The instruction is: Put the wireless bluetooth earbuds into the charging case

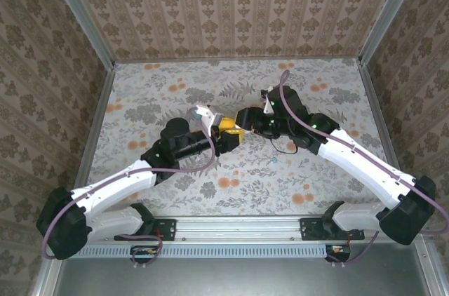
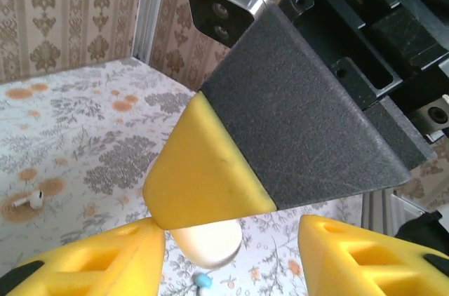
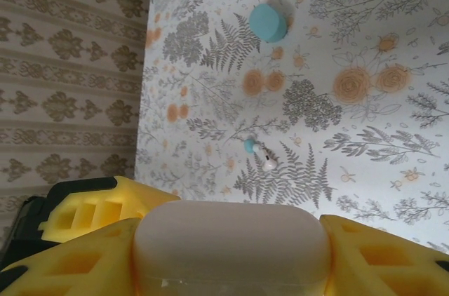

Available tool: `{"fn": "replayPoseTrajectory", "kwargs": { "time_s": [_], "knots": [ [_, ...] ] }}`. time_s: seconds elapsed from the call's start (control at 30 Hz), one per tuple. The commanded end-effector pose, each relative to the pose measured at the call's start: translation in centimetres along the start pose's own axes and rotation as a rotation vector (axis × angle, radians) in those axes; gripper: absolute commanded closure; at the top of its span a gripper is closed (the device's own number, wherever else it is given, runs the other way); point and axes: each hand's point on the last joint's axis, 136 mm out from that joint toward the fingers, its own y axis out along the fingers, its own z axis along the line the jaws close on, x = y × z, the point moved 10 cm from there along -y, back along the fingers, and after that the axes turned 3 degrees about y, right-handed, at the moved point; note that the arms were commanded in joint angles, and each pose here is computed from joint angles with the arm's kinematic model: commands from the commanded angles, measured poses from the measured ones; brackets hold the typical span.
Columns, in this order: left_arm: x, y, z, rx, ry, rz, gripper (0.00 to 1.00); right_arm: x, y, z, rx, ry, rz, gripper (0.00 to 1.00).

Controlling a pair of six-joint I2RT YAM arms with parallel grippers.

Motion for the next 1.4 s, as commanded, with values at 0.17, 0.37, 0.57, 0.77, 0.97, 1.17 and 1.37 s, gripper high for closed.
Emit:
{"fn": "replayPoseTrajectory", "kwargs": {
  "time_s": [0.17,0.37,0.57,0.77,0.97,1.17,1.37],
  "knots": [
    [0.3,0.7,0.0,0.003,-0.012,-0.080,0.54,-0.2,-0.7,0.6,0.097,0.069,0.006,0.50],
    [0.2,1.0,0.3,0.011,-0.024,-0.100,0.60,-0.3,-0.7,0.5,0.120,0.105,0.000,0.50],
    [0.3,1.1,0.6,0.017,-0.050,-0.131,0.79,-0.3,-0.7,0.6,0.133,0.107,0.002,0.49],
    [0.8,-0.1,1.7,0.046,-0.128,-0.177,0.91,-0.1,-1.3,1.1,0.193,0.044,-0.034,0.30],
    [2.7,-2.9,2.6,0.019,-0.228,-0.249,0.94,0.6,-4.7,1.6,0.307,-0.085,-0.156,0.23],
    [5.0,-4.7,2.3,-0.046,-0.328,-0.319,0.94,0.7,-5.7,2.6,0.515,-0.198,-0.210,0.29],
    [6.7,-4.2,1.3,-0.153,-0.419,-0.353,0.94,1.1,-4.0,3.5,0.629,-0.198,-0.152,0.29]
  ]
}}
